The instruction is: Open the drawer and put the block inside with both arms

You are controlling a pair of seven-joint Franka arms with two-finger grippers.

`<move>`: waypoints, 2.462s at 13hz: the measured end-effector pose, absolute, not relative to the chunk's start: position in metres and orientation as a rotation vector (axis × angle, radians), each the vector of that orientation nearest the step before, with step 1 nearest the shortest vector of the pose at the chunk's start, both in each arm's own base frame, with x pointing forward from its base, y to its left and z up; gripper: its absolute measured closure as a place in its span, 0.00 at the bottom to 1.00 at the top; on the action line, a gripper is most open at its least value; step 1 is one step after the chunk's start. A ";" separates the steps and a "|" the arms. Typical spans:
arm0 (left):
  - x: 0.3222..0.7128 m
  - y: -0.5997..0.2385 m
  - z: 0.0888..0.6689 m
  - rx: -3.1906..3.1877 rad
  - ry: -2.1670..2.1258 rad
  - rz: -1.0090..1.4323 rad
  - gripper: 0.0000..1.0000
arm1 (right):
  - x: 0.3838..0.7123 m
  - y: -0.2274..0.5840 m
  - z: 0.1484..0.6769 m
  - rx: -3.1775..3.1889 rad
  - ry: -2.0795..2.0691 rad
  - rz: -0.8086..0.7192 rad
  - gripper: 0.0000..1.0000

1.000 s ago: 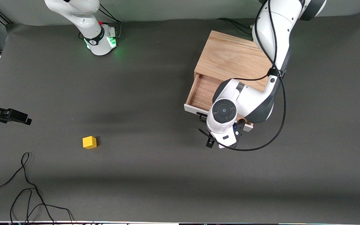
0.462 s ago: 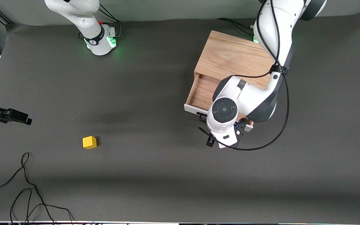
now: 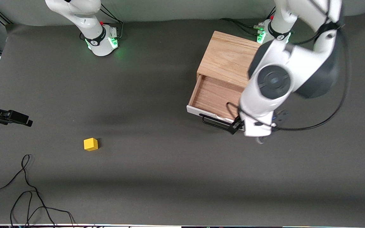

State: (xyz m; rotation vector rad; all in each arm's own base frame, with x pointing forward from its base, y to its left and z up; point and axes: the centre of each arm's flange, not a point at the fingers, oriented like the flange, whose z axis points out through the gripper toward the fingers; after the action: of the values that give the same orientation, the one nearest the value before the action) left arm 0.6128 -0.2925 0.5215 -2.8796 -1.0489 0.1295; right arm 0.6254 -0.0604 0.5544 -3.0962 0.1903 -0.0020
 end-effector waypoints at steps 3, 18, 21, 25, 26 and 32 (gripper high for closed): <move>0.605 -0.229 0.555 -2.957 -0.823 0.160 0.00 | 0.630 -0.061 0.541 -3.095 0.191 0.032 0.00; 0.549 -0.025 0.595 -3.100 0.001 0.209 0.00 | 0.653 -0.063 0.482 -3.092 0.193 0.105 0.00; 0.555 -0.026 0.594 -3.107 0.006 0.142 0.00 | 0.659 -0.062 0.474 -3.095 0.165 0.079 0.00; 0.560 -0.028 0.594 -3.110 0.029 0.097 0.00 | 0.665 -0.042 0.456 -3.093 0.052 0.102 0.00; 0.560 -0.028 0.595 -3.111 0.033 0.093 0.00 | 0.670 -0.029 0.441 -3.094 0.019 0.090 0.00; 0.560 -0.024 0.595 -3.111 0.048 0.090 0.00 | 0.675 0.031 0.277 -3.136 -0.148 0.003 0.00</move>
State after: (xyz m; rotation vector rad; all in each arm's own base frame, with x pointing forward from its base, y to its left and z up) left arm 0.5605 -0.0237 0.5952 -3.1115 0.0484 0.0900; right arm 0.6747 0.0306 0.2767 -3.1356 -0.1481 0.0026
